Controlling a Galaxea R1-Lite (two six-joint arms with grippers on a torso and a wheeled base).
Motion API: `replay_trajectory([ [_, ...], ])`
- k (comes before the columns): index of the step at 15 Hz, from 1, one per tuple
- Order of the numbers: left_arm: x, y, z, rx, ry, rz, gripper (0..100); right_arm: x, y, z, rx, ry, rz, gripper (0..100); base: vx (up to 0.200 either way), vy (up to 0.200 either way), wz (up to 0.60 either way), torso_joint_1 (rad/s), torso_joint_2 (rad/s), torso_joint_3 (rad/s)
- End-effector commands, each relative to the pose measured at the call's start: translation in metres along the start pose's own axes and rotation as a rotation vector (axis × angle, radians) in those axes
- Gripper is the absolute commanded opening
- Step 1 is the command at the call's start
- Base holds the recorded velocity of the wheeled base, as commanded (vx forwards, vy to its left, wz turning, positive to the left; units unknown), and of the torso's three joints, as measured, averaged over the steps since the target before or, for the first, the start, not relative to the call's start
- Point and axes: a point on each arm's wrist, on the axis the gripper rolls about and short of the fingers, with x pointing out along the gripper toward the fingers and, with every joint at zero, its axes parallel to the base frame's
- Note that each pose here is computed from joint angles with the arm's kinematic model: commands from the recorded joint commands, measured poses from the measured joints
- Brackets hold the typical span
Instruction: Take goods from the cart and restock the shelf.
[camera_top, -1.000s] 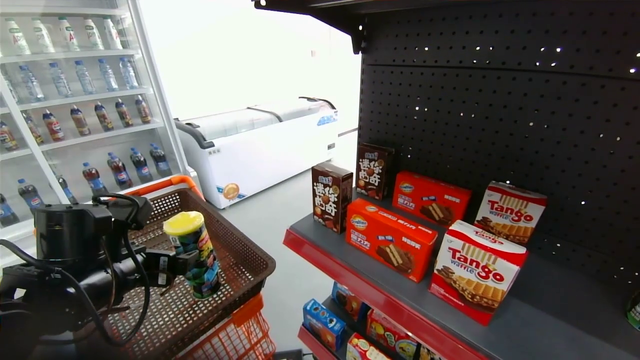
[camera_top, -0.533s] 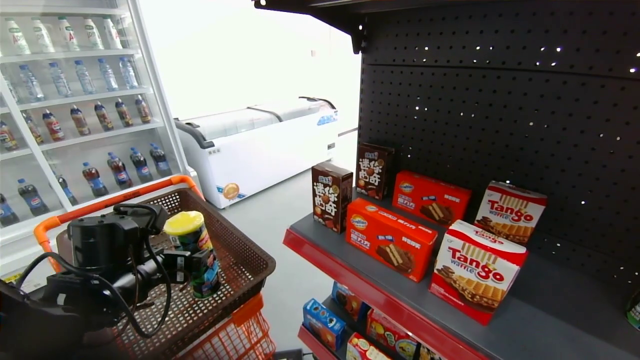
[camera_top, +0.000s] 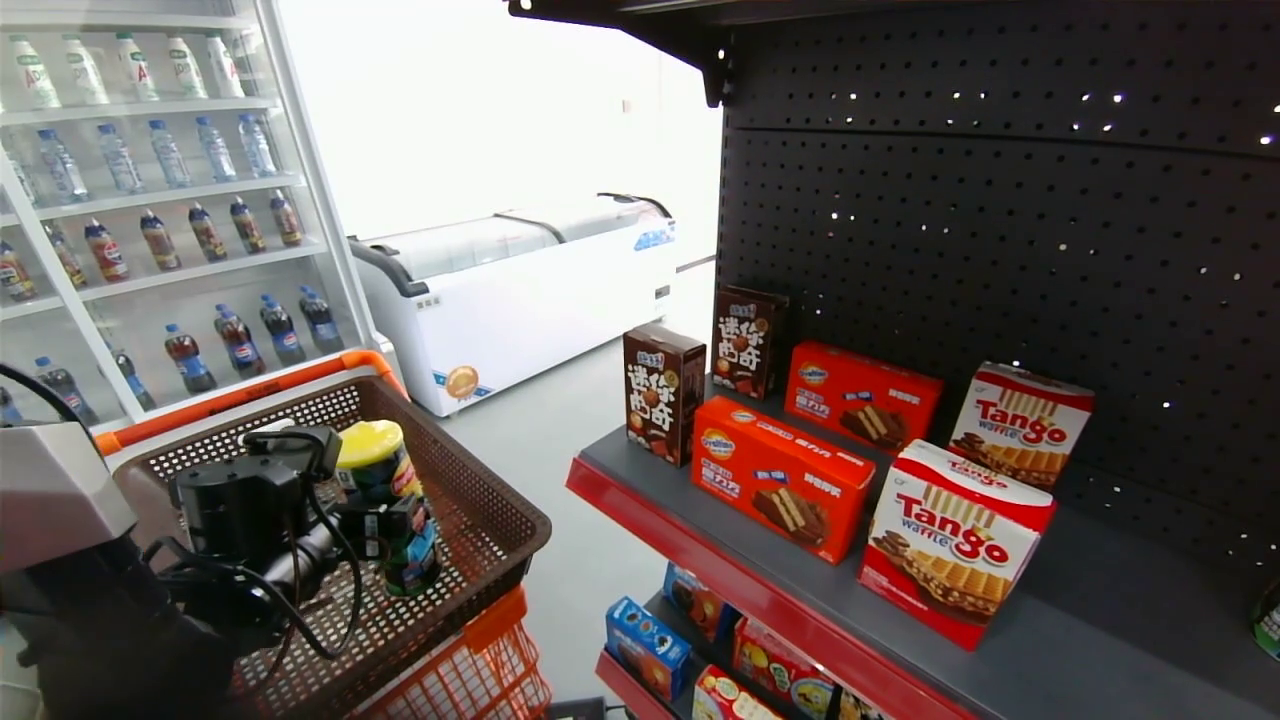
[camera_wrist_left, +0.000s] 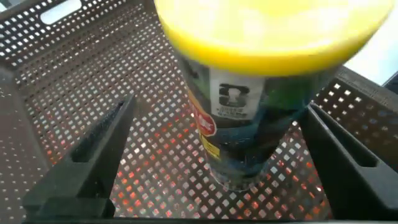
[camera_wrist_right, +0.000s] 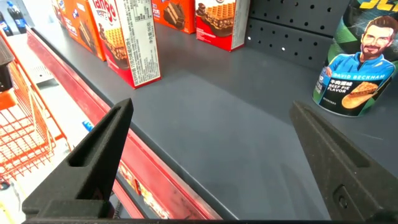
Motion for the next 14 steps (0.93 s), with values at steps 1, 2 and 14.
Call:
replay_trajectory([
  [1, 0.011, -0.003, -0.016, 0.008, 0.044, -0.003, 100, 0.0, 0.0, 0.0, 0.0, -0.001, 0.001, 100, 0.0, 0.0, 0.0, 0.0, 0.0, 0.0],
  [2, 0.013, -0.004, -0.018, 0.009, 0.048, -0.003, 100, 0.0, 0.0, 0.0, 0.0, -0.001, 0.002, 100, 0.0, 0.0, 0.0, 0.0, 0.0, 0.0],
  [14, 0.028, -0.007, -0.014, 0.079, 0.032, 0.001, 0, 0.0, 0.0, 0.0, 0.0, -0.001, 0.002, 100, 0.0, 0.0, 0.0, 0.0, 0.0, 0.0],
])
